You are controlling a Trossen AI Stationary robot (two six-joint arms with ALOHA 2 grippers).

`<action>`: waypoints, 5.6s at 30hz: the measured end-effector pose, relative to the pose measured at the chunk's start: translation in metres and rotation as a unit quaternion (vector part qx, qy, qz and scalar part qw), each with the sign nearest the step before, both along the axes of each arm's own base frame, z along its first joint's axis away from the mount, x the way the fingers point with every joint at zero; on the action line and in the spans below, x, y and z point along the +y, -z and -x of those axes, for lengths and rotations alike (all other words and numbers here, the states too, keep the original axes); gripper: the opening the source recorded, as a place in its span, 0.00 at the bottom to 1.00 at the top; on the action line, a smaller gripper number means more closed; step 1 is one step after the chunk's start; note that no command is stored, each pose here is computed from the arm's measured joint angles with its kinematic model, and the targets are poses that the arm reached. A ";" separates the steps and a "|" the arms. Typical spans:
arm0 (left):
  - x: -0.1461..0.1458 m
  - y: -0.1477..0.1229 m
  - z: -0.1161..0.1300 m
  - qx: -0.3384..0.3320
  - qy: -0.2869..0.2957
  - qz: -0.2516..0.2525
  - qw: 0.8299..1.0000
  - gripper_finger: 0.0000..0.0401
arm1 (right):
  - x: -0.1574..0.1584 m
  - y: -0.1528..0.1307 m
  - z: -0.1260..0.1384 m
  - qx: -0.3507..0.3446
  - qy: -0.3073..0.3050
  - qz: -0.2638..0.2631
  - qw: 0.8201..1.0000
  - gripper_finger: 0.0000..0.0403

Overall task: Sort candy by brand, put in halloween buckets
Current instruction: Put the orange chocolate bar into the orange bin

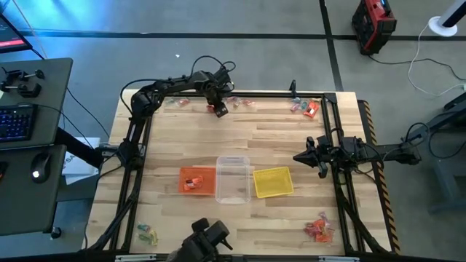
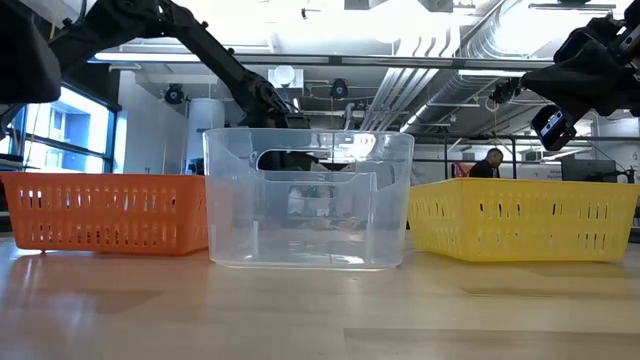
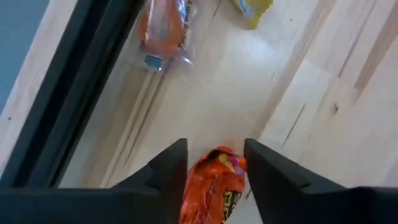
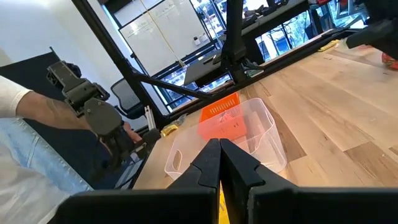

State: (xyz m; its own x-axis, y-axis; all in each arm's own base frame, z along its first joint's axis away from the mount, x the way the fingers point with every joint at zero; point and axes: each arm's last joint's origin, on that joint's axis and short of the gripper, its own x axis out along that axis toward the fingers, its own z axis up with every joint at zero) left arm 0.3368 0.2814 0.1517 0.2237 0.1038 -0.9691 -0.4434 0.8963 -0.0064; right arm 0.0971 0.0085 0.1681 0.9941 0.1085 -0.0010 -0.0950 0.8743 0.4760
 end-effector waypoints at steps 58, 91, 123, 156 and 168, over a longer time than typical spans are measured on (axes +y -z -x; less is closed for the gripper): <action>-0.315 -0.085 0.102 -0.117 0.130 0.209 0.962 0.29 | 0.000 0.000 0.000 0.001 0.000 0.000 1.000 0.00; -0.138 -0.162 0.135 -0.479 -0.143 0.001 0.866 0.38 | -0.028 -0.036 0.012 -0.259 0.373 -0.319 0.832 0.00; -0.119 -0.139 0.148 -0.393 -0.146 -0.024 0.908 0.38 | -0.194 -0.035 -0.046 0.537 0.563 -0.208 0.593 0.28; -0.120 -0.140 0.147 -0.401 -0.128 -0.007 0.907 0.38 | -0.234 0.023 -0.053 0.600 0.564 -0.228 0.519 0.52; -0.120 -0.140 0.147 -0.402 -0.135 -0.001 0.906 0.38 | -0.225 0.036 -0.059 0.668 0.524 -0.183 0.496 0.23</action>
State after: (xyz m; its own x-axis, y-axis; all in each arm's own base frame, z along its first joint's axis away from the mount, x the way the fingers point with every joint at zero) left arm 0.1894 0.1611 0.2913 0.8233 0.2611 -0.5040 -0.4986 0.7569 -0.4225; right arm 0.1556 -0.2162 0.1317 -0.3557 -0.2314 -0.9055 0.9342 -0.0584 -0.3520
